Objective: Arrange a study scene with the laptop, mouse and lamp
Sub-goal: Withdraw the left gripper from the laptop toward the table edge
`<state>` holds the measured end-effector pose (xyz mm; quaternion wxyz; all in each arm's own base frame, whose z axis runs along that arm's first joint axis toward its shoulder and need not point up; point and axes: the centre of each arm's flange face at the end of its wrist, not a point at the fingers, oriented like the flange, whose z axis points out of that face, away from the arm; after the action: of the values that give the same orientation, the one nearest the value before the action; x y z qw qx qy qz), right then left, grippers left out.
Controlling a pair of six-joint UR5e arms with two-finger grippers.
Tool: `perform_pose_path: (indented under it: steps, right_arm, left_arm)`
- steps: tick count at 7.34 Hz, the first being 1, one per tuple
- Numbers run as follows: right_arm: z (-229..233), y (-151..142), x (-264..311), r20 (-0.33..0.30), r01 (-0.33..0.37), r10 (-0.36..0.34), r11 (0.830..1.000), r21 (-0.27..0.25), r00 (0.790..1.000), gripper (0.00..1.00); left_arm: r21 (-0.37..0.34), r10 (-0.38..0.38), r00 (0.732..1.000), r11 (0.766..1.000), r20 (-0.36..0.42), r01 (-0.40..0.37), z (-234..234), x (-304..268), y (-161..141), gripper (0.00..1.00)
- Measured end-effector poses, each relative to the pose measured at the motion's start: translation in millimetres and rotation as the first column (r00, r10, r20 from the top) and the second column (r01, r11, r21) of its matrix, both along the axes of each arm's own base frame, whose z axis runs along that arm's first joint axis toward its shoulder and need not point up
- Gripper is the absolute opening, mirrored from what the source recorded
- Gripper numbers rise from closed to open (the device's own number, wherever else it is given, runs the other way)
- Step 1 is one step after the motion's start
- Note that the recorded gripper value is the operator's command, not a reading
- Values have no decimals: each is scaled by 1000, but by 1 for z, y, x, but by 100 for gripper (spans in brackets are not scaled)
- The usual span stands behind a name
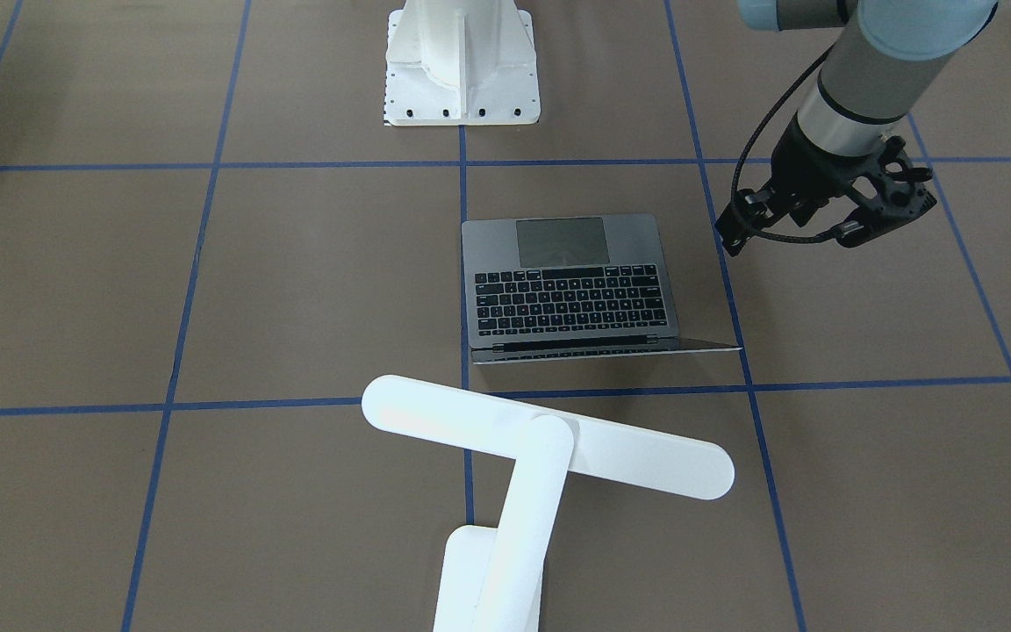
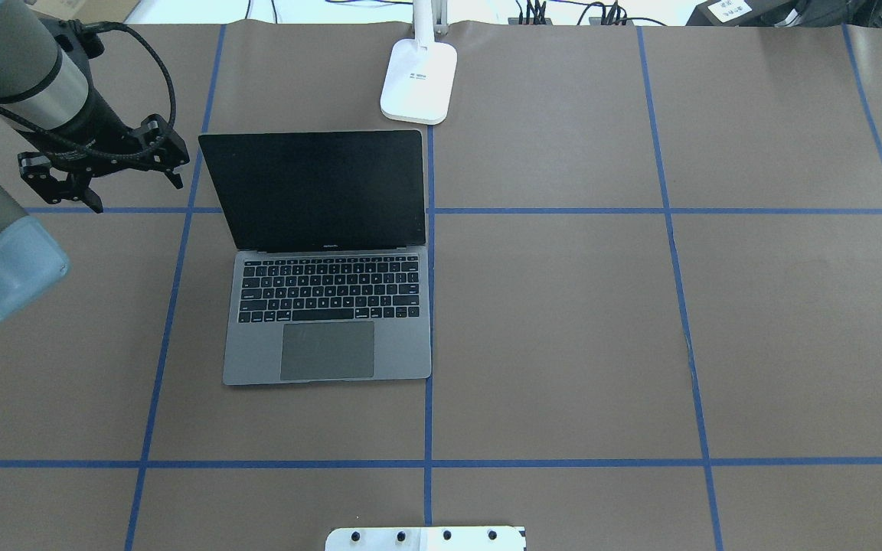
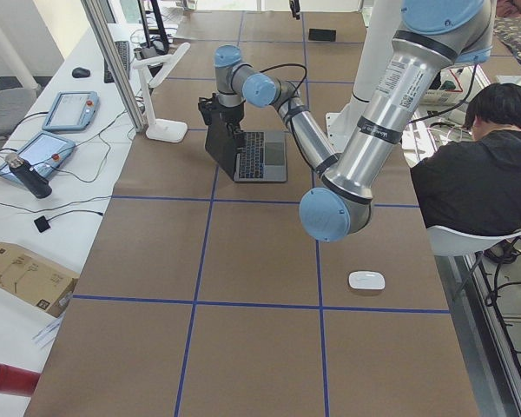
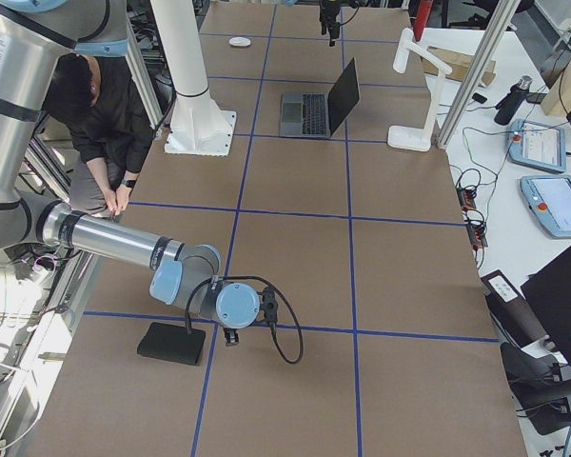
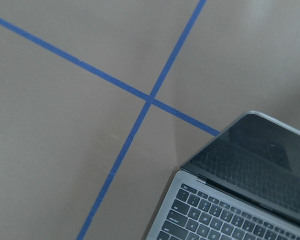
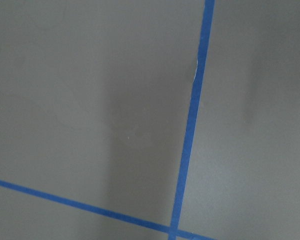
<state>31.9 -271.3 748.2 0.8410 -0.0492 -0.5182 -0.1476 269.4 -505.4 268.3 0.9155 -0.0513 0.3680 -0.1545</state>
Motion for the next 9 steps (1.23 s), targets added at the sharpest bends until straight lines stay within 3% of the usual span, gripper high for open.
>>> perform_pose_path:
  steps: [3,9]
  right_arm:
    - [28,24,-8,56,77,-79,996,38,995,100]
    - [33,-13,-28,55,154,-159,984,91,986,100]
  left_arm:
    - [82,102,995,991,17,-103,11,-3,3,100]
    - [100,116,993,988,13,-116,9,-2,7,100]
